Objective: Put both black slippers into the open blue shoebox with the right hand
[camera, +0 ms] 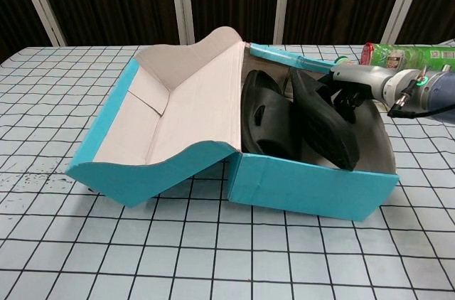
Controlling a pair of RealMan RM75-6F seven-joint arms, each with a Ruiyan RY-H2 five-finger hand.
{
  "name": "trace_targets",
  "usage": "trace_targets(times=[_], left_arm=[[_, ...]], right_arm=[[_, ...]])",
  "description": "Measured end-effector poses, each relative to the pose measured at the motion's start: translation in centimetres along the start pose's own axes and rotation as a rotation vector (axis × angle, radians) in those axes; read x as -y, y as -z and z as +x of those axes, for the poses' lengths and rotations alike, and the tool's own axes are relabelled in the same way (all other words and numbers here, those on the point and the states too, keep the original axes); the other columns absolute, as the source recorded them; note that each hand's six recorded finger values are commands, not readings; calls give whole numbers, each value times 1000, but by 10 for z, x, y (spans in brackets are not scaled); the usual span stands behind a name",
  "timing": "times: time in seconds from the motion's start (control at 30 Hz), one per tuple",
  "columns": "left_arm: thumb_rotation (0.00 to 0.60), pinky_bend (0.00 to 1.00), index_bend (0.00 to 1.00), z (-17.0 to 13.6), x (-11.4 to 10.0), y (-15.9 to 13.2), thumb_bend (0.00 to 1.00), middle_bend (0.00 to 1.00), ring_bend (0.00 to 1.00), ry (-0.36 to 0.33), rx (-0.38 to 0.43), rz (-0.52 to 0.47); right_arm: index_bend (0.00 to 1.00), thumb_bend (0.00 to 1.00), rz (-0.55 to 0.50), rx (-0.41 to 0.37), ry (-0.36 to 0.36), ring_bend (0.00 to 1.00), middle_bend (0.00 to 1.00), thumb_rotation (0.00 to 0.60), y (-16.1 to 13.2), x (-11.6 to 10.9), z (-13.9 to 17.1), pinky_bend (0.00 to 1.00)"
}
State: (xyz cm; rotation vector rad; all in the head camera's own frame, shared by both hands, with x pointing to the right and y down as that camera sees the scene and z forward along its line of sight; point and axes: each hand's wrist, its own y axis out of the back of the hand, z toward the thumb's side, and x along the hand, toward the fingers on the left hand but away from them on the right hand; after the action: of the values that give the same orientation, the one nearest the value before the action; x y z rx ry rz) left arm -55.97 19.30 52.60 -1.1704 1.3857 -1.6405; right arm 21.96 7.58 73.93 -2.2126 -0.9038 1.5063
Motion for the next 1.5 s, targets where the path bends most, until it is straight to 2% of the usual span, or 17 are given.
trace_targets(times=[0.23, 0.37, 0.77, 1.07, 1.3, 1.5], left_arm=[[600, 131, 120, 0, -2, 1, 373, 63, 32, -4, -1, -7], [600, 131, 120, 0, -1, 1, 373, 63, 32, -2, 1, -8], [600, 131, 120, 0, -2, 2, 373, 63, 32, -3, 2, -16], [600, 131, 121, 0, -2, 2, 373, 63, 32, 0, 3, -24], [600, 131, 121, 0, -2, 2, 373, 63, 32, 5, 4, -30], [600, 131, 121, 1, -3, 4, 373, 63, 32, 4, 2, -41]], right_arm=[[693, 250, 57, 7, -5, 711, 475, 600, -6, 3, 4, 636], [605, 250, 58, 6, -5, 711, 470, 600, -12, 3, 6, 636], [413, 250, 47, 31, 5, 687, 319, 600, -25, -2, 7, 636], [327, 250, 53, 58, 7, 678, 252, 600, -35, -9, 9, 636], [259, 250, 101, 83, -5, 675, 187, 600, -39, -19, 14, 636], [254, 251, 172, 113, -19, 675, 163, 600, -42, -31, 21, 636]])
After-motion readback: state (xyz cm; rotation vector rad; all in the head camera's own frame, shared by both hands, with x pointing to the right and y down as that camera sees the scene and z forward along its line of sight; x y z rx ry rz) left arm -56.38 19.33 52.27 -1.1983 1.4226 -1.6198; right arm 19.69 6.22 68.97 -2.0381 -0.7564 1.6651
